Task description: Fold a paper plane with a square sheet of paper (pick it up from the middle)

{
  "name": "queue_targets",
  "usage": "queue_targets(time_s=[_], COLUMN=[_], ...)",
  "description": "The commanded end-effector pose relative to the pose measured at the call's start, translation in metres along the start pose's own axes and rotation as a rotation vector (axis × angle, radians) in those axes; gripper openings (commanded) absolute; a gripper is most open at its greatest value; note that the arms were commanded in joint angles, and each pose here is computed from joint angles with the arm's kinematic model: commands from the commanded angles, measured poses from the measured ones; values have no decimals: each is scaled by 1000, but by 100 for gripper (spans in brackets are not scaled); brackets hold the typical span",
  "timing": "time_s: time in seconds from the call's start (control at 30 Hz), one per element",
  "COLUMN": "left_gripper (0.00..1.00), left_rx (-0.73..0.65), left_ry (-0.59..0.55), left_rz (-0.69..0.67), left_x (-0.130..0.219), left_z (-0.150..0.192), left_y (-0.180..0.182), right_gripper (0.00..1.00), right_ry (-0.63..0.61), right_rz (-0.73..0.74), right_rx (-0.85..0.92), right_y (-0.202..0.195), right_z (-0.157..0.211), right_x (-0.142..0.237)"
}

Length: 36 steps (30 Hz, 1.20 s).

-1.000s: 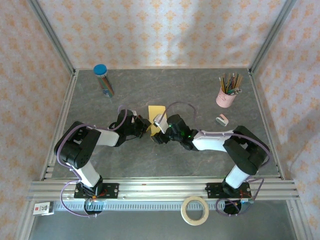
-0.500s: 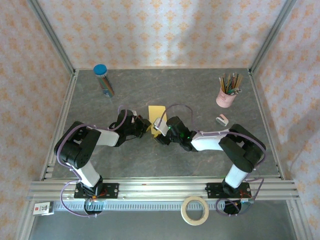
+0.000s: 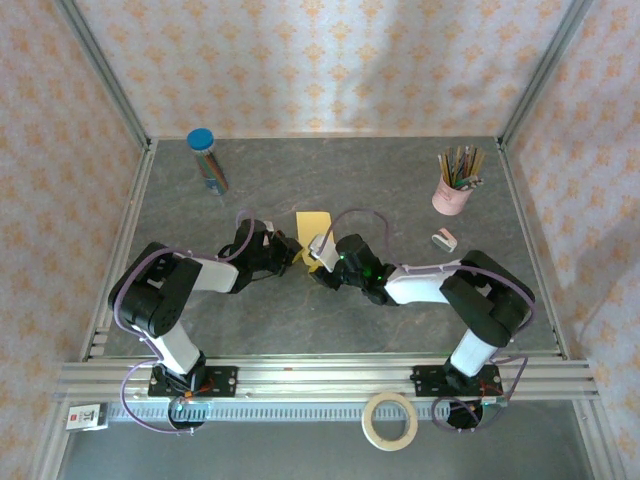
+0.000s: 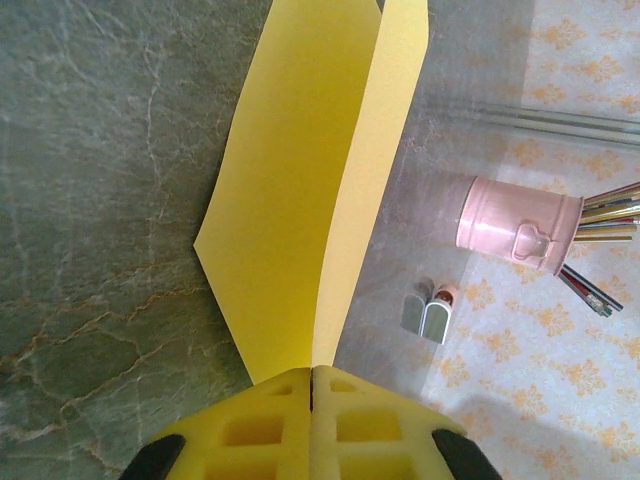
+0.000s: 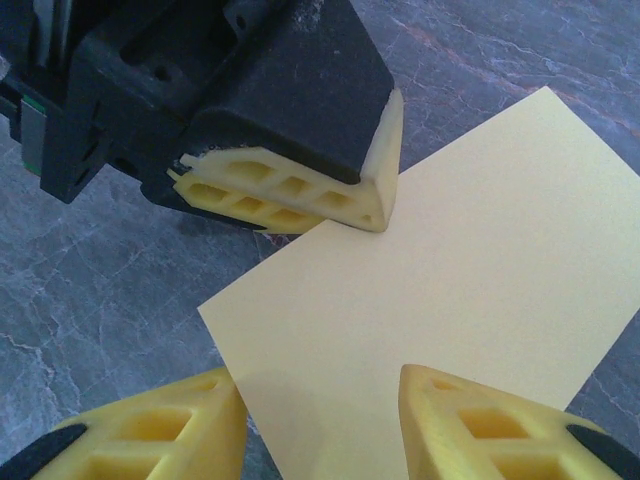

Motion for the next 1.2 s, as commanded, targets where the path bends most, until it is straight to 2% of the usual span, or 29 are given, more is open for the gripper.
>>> queue_targets(time_s=[0.0, 0.2, 0.67, 0.8, 0.97, 1.07, 1.17], left_gripper=[0, 0, 0, 11, 33, 38, 39], left_rx=[-5, -6, -5, -17, -68, -132, -184], left_ry=[17, 19, 9, -25, -117, -156, -155], left_rz=[31, 33, 20, 10, 5, 19, 34], left_x=[-3, -4, -1, 5, 21, 29, 28], left_z=[4, 5, 5, 1, -12, -14, -13], left_y=[-6, -7, -4, -6, -17, -33, -47], right_gripper=[42, 39, 22, 15, 9, 7, 2], right_ry=[-57, -56, -68, -71, -79, -83, -72], right_rz=[-4, -59, -54, -68, -120, -163, -203], right_rx=[-10, -14, -28, -40, -89, -134, -186], right_y=[-1, 4, 2, 4, 12, 18, 23], right_z=[-15, -17, -22, -21, -18, -17, -15], right_x=[2, -3, -4, -1, 1, 1, 0])
Point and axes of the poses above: each hand's point on the last joint's axis, 136 mm out from that joint toward the fingers, its own x axis back along the fingers, its own y axis along the line the jaws close on, z = x × y, the point moved 5 cm from there along x, back along the fingers, and after that the axes turned 13 degrees about x, right-handed, at the moved point
